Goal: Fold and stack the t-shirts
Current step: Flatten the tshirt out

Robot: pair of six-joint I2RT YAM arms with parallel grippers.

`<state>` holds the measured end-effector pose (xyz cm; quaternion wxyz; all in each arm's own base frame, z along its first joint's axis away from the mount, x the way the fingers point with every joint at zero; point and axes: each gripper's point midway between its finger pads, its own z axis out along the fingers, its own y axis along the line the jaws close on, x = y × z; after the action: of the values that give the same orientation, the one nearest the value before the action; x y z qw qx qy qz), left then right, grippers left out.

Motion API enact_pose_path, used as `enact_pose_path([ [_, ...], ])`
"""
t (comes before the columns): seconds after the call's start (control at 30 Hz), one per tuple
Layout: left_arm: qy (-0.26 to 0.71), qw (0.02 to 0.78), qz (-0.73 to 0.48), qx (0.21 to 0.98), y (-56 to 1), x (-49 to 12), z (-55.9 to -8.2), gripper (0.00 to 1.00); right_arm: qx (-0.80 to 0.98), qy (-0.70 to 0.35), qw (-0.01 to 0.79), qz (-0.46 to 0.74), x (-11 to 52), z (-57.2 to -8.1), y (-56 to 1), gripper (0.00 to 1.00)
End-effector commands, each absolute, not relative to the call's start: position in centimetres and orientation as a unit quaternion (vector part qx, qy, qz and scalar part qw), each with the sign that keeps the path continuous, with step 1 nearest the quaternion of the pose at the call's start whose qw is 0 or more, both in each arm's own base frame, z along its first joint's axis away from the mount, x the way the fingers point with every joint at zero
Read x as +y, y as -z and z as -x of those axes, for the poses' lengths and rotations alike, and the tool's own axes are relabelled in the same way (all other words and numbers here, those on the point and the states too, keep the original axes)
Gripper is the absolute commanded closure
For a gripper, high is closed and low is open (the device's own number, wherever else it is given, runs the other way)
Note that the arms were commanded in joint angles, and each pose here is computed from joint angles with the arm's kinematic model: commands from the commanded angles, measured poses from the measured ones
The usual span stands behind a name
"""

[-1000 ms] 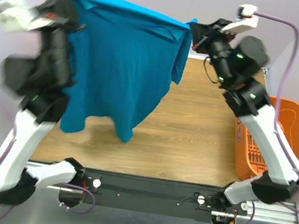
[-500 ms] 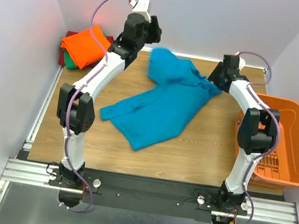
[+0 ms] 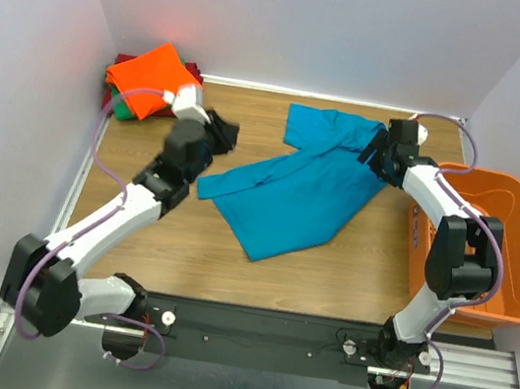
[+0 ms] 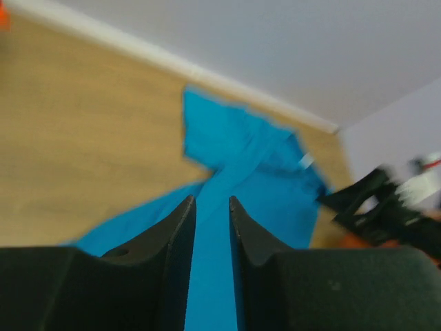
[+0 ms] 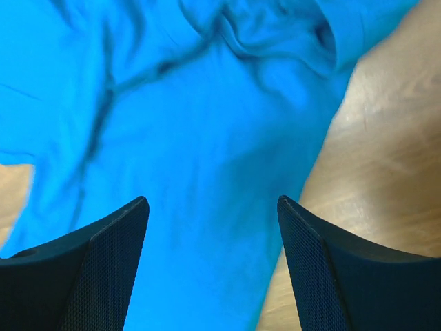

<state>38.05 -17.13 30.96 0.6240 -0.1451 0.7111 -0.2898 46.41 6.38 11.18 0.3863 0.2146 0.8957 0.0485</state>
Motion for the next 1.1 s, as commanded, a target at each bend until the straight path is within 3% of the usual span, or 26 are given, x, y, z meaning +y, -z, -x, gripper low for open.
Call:
enact_pose_path([
  [0.0,0.250,0.529,0.180,0.791,-18.9,-18.4,-36.6,0.70,0.900,-0.050,0.374,-0.216,6.5,-45.5,-8.9,0.18],
  [0.17,0.251,0.474,0.161,0.828,-12.6,-21.0,-35.8,0.75,0.913,-0.026,0.353,-0.203,6.4,-44.8,-6.1,0.19],
  [0.3,0.223,0.439,0.162,0.855,-9.2,-21.7,-36.8,0.85,0.927,-0.019,0.323,-0.189,7.3,-43.9,-3.4,0.19],
  [0.53,0.185,0.373,0.216,0.883,-2.6,-17.7,-39.4,1.00,0.944,-0.024,0.292,-0.152,11.6,-40.8,-0.9,0.18],
  [0.7,0.200,0.366,0.251,0.873,-1.5,-14.6,-41.9,1.00,0.946,-0.062,0.291,-0.130,17.1,-37.6,-1.5,0.18],
  [0.83,0.191,0.395,0.261,0.860,-4.3,-14.5,-46.9,1.00,0.945,-0.120,0.284,-0.108,22.9,-34.2,-2.2,0.18],
  [0.93,0.181,0.368,0.321,0.854,-4.8,-13.2,-50.3,1.00,0.942,-0.151,0.286,-0.092,26.5,-32.6,-3.0,0.18],
  [0.97,0.153,0.291,0.341,0.881,-1.0,-12.9,-48.6,1.00,0.939,-0.164,0.288,-0.091,27.3,-32.8,-3.6,0.18],
  [1.0,0.143,0.273,0.342,0.888,-0.5,-12.8,-48.9,1.00,0.938,-0.172,0.288,-0.089,27.6,-32.8,-3.9,0.18],
  [1.07,0.158,0.275,0.319,0.893,-1.6,-13.7,-50.1,1.00,0.930,-0.172,0.314,-0.084,27.4,-33.5,-5.8,0.17],
])
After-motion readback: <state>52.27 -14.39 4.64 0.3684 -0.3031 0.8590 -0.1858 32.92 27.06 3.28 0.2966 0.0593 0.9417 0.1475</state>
